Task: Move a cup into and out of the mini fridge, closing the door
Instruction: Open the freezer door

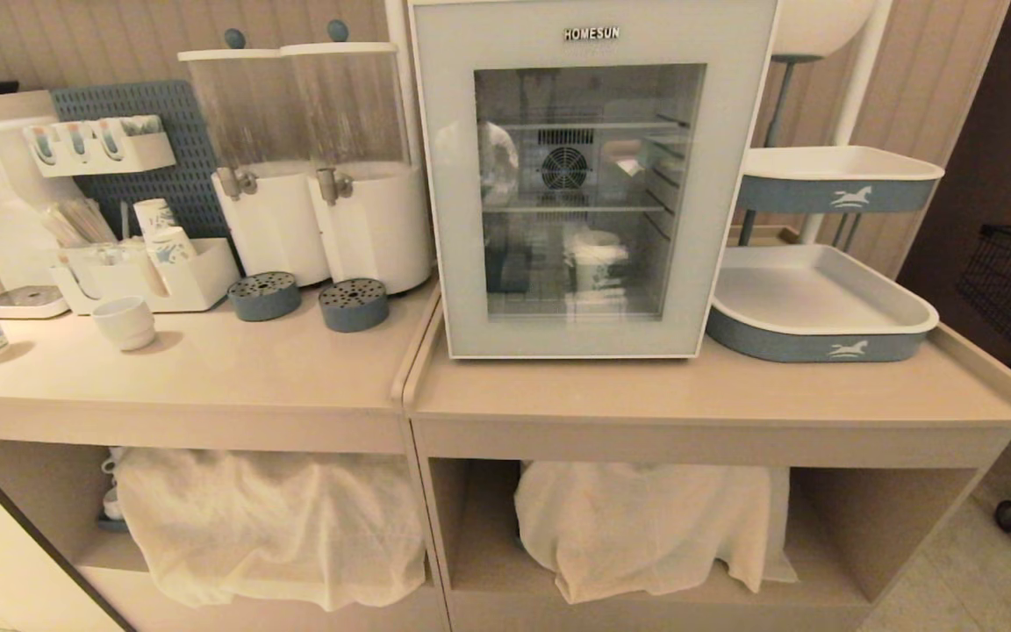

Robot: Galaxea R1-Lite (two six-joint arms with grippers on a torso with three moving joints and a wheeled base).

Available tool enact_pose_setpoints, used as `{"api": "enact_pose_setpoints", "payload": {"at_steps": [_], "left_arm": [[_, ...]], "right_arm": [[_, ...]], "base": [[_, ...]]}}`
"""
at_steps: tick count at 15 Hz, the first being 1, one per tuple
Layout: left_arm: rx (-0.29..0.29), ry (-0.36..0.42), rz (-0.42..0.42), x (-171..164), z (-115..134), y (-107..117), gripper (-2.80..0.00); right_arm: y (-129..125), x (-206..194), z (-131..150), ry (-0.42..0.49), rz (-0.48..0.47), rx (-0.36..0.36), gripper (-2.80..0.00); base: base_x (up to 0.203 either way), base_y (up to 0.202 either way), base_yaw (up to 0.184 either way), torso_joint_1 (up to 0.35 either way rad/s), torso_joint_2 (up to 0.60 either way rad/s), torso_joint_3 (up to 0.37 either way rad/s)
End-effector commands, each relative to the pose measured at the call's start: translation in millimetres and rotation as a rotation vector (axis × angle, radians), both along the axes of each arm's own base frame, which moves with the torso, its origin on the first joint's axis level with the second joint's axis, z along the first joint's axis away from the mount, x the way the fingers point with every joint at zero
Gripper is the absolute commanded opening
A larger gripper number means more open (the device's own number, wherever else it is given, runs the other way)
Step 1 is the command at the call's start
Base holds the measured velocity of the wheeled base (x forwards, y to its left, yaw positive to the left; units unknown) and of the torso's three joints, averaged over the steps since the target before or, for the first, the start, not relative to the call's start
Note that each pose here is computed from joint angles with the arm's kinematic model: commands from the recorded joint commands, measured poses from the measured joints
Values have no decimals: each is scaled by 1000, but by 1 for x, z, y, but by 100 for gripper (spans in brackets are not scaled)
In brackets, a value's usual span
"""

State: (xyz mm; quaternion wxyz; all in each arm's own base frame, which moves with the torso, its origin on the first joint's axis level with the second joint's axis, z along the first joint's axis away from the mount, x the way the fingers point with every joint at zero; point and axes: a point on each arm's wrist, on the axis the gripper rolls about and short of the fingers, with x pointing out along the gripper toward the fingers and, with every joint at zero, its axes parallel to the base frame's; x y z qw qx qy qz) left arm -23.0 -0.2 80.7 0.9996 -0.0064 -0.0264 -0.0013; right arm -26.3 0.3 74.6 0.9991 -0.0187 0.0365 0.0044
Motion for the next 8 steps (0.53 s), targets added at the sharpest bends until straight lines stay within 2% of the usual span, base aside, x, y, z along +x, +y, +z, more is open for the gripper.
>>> {"api": "enact_pose_setpoints", "payload": {"at_steps": [1, 8], "left_arm": [[1, 18, -1, 1, -5, 0, -280], [2, 18, -1, 1, -5, 0, -280]], "right_arm": [[0, 1, 2, -21, -6, 27, -280], [0, 0, 2, -18, -6, 24, -280]], "base": [[0, 0, 0, 0, 0, 0], [0, 0, 0, 0, 0, 0]]}}
